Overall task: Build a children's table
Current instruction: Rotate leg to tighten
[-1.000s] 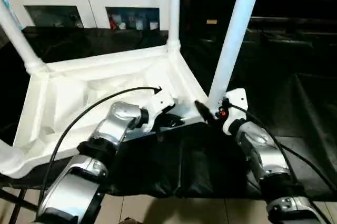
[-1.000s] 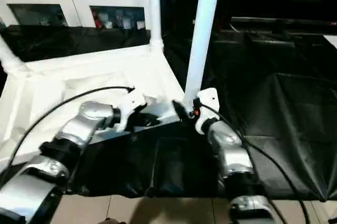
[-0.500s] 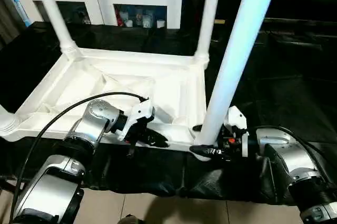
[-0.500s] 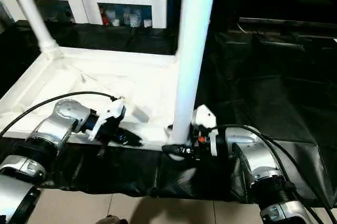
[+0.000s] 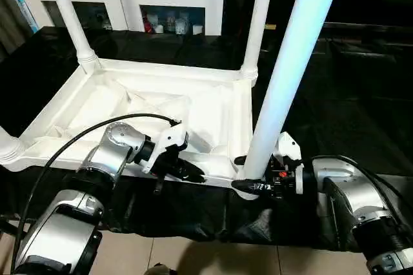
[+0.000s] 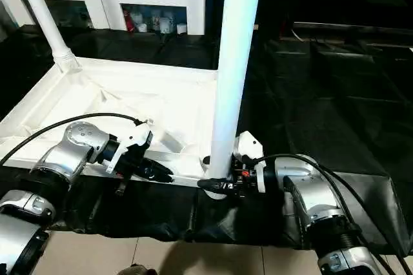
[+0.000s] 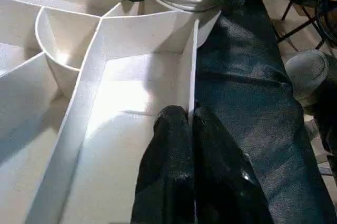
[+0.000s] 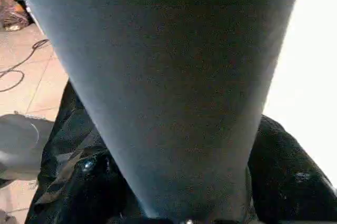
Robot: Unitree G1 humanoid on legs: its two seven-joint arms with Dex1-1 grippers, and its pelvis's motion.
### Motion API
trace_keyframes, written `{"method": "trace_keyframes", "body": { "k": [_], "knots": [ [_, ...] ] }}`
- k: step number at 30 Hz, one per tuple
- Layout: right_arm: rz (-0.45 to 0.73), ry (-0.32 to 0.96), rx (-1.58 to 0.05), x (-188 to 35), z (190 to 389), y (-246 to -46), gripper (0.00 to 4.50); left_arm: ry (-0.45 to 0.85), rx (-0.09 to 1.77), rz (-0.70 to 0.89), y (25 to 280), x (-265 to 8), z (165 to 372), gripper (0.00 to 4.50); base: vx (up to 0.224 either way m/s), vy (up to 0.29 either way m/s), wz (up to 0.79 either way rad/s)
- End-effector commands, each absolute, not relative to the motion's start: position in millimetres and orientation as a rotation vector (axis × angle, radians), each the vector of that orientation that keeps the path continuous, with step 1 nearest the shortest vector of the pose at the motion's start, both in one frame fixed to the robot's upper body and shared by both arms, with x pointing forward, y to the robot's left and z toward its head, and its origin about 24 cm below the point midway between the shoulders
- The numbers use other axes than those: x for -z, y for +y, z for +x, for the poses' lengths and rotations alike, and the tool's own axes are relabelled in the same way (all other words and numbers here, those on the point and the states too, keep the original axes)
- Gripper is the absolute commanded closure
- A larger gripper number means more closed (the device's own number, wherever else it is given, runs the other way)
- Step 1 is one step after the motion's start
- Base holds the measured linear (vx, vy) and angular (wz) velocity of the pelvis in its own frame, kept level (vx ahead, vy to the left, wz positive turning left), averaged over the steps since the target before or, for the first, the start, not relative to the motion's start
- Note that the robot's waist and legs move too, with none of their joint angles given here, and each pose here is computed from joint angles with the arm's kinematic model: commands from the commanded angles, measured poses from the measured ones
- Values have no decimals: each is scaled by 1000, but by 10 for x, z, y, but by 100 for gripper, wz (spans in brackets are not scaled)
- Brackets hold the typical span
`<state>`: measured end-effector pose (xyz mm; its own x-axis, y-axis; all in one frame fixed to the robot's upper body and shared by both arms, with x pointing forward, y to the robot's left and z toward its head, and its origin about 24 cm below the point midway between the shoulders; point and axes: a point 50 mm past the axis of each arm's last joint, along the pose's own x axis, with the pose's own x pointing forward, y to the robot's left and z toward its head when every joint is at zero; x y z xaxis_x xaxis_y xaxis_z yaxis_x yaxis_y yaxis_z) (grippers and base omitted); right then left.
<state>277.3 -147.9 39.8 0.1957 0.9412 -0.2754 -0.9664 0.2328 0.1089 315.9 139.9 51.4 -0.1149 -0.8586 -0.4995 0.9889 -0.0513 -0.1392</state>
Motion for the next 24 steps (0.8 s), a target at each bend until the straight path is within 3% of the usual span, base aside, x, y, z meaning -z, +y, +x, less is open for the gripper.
{"method": "trace_keyframes", "body": {
  "k": [1,3,6,7,8,9,10,12,15,18,20,24],
  "knots": [
    [-73,275,-1263,-394,2817,-1388,188,482,1618,277,1294,-502,3156,450,0,0,0],
    [-71,259,-1181,-386,2864,-1399,188,479,1593,278,1276,-492,3167,450,0,0,0],
    [-85,224,-938,-334,2980,-1447,188,478,1481,283,1185,-452,3226,450,0,0,0],
    [-68,226,-790,-291,3040,-1469,189,459,1414,257,1085,-444,3265,450,0,0,0],
    [-68,226,-790,-291,3040,-1469,189,459,1414,257,1085,-444,3265,450,0,0,0],
    [-47,227,-650,-254,3091,-1477,189,452,1384,249,982,-423,3270,450,0,0,0],
    [-44,229,-637,-249,3095,-1478,189,452,1382,249,972,-421,3270,450,0,0,0],
    [-28,262,-464,-153,3133,-1419,189,432,1286,249,772,-388,3306,450,0,0,0],
    [-2,291,-350,-89,3163,-1333,189,421,1223,237,621,-378,3324,450,0,0,0],
    [-4,268,-342,-101,3185,-1204,189,417,1192,223,539,-379,3333,450,0,0,0],
    [-7,227,-363,-148,3195,-1119,133,414,1175,232,520,-382,3342,450,0,0,0],
    [32,195,-425,-210,3202,-1126,98,402,1199,236,579,-403,3345,450,0,0,0]
  ]
}}
